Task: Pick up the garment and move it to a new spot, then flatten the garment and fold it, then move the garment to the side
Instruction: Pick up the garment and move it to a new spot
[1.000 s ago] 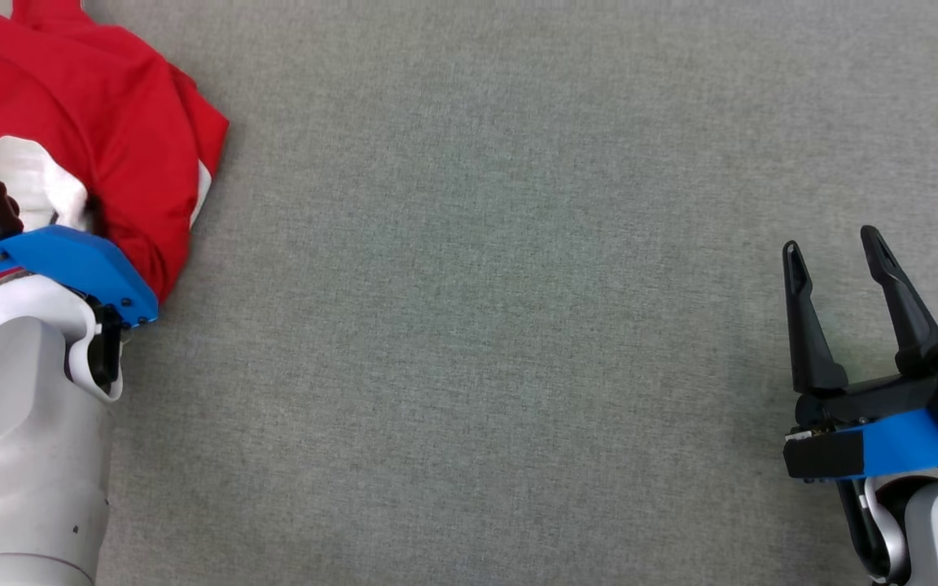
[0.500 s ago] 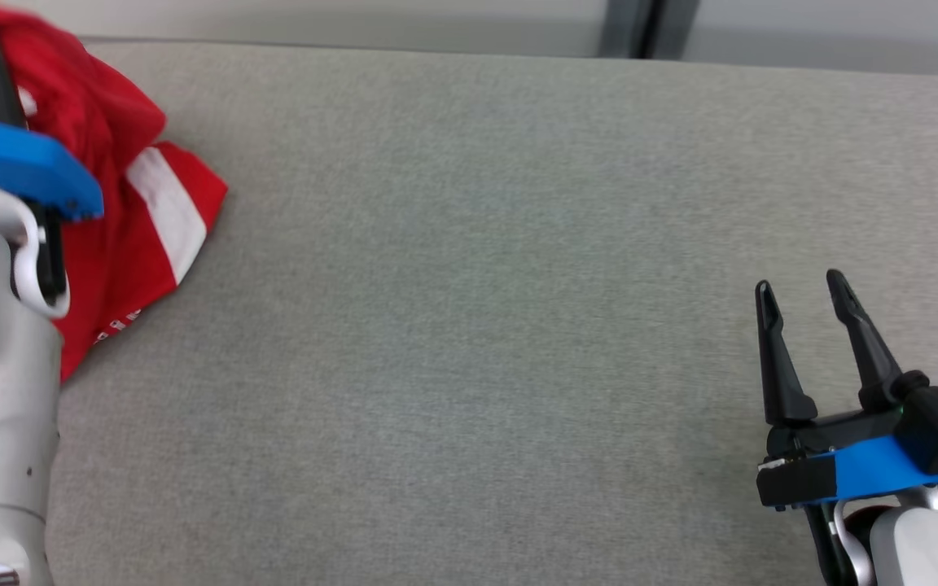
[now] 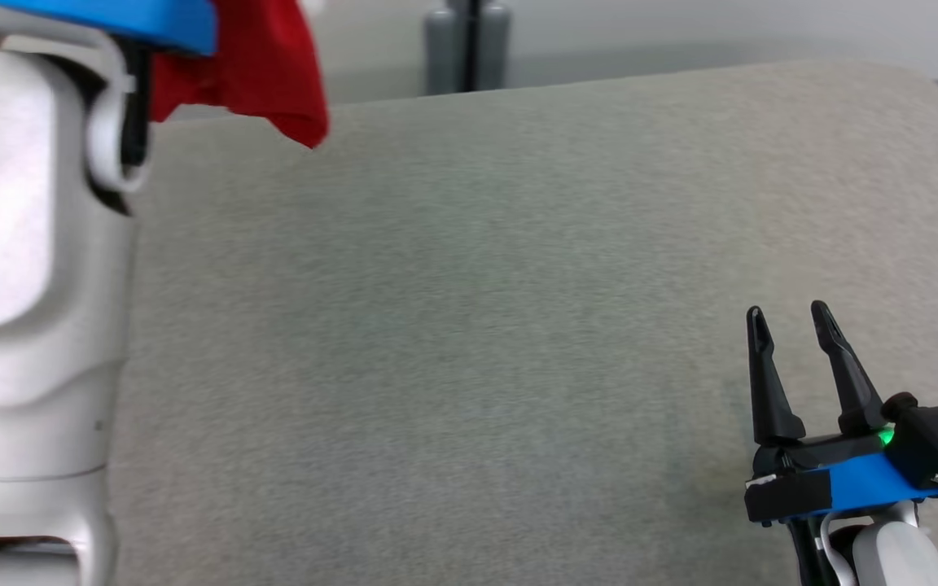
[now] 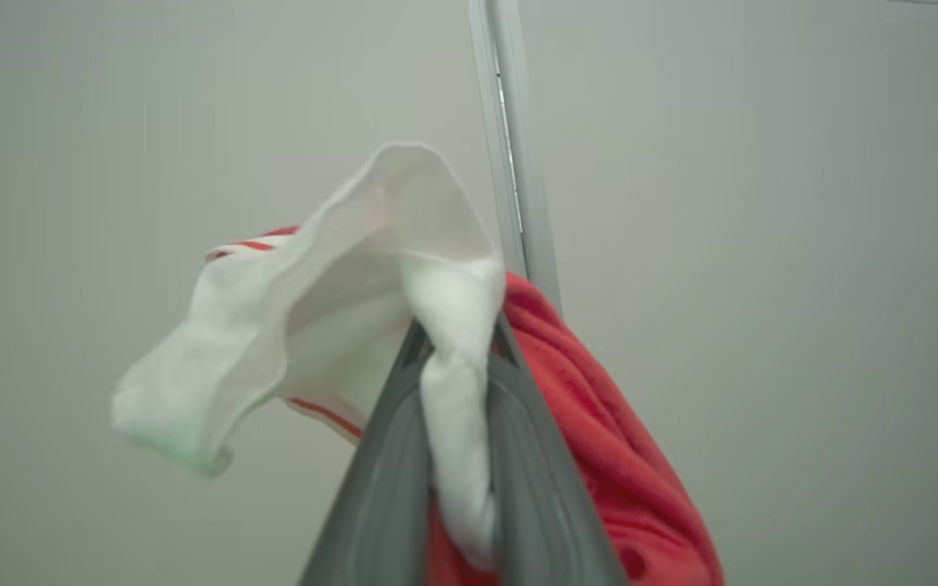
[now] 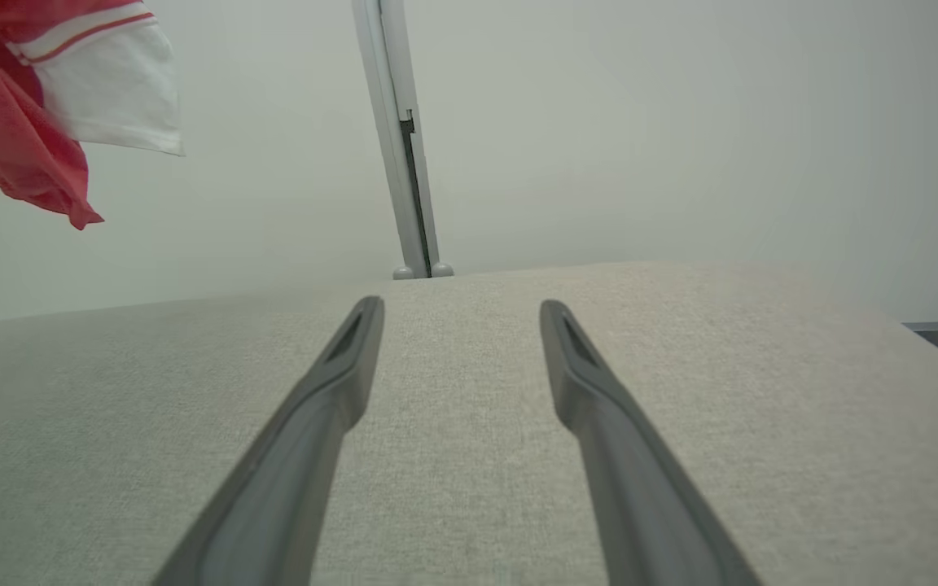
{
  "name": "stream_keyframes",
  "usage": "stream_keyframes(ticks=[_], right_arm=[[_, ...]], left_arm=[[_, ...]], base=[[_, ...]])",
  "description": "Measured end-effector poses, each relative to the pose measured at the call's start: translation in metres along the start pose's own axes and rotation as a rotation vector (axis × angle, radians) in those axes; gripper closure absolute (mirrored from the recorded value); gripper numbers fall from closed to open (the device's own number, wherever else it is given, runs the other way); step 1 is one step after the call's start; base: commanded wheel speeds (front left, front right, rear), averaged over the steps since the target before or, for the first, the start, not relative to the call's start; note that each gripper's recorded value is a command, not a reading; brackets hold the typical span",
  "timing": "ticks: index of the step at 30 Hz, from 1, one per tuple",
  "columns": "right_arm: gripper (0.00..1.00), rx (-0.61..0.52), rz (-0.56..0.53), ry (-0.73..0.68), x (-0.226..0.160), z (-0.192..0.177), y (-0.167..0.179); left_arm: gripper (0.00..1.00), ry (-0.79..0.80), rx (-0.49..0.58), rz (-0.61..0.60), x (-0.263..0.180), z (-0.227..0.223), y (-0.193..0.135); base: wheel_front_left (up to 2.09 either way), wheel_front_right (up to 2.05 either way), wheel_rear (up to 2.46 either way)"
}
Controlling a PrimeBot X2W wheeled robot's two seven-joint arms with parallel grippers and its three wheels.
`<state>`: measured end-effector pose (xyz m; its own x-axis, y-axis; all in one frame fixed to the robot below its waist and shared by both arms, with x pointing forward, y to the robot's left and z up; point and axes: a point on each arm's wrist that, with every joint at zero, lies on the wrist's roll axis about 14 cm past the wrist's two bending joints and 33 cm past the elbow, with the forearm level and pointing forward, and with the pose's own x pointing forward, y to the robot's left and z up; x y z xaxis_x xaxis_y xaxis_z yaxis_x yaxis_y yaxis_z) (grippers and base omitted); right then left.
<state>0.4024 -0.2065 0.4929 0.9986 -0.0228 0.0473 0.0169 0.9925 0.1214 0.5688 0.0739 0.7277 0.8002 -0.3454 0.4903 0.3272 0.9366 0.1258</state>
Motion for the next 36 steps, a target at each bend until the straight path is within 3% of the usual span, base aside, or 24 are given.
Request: stream_keyframes(ticks=[6,11,17,23,24,25,30,36], right_arm=[[0.0,0.002,-0.096,-0.007,-0.017,0.004,-0.031],[0.0,0.002,-0.134,-0.008,-0.024,0.006,-0.043],[0.0,0.005,-0.145,-0.015,-0.023,0.008,-0.047],[0.0,0.012,-0.127,-0.014,-0.02,0.007,-0.041],[0.0,0.013,-0.123,-0.015,-0.019,0.007,-0.039],[0.0,0.014,-0.116,-0.014,-0.018,0.006,-0.037],[0.0,0.015,-0.08,-0.018,-0.012,0.006,-0.026],[0.0,0.02,-0.049,-0.027,-0.013,0.009,-0.015]], left_arm=[[1.0,-0.013,-0.111,-0.214,0.016,0.001,-0.099],[1.0,0.085,-0.194,-0.348,-0.002,-0.033,-0.163],[1.0,0.298,-0.264,-0.438,-0.058,-0.101,-0.208],[1.0,0.506,-0.309,-0.456,-0.124,-0.156,-0.222],[0.65,0.545,-0.312,-0.461,-0.137,-0.164,-0.224],[0.0,0.577,-0.318,-0.467,-0.15,-0.171,-0.226],[0.0,0.565,-0.357,-0.442,-0.163,-0.163,-0.227],[0.0,0.483,-0.335,-0.315,-0.149,-0.143,-0.199]], base=[[0.0,0.0,0.0],[0.0,0.0,0.0],[0.0,0.0,0.0],[0.0,0.0,0.0],[0.0,0.0,0.0],[0.0,0.0,0.0],[0.0,0.0,0.0],[0.0,0.0,0.0]])
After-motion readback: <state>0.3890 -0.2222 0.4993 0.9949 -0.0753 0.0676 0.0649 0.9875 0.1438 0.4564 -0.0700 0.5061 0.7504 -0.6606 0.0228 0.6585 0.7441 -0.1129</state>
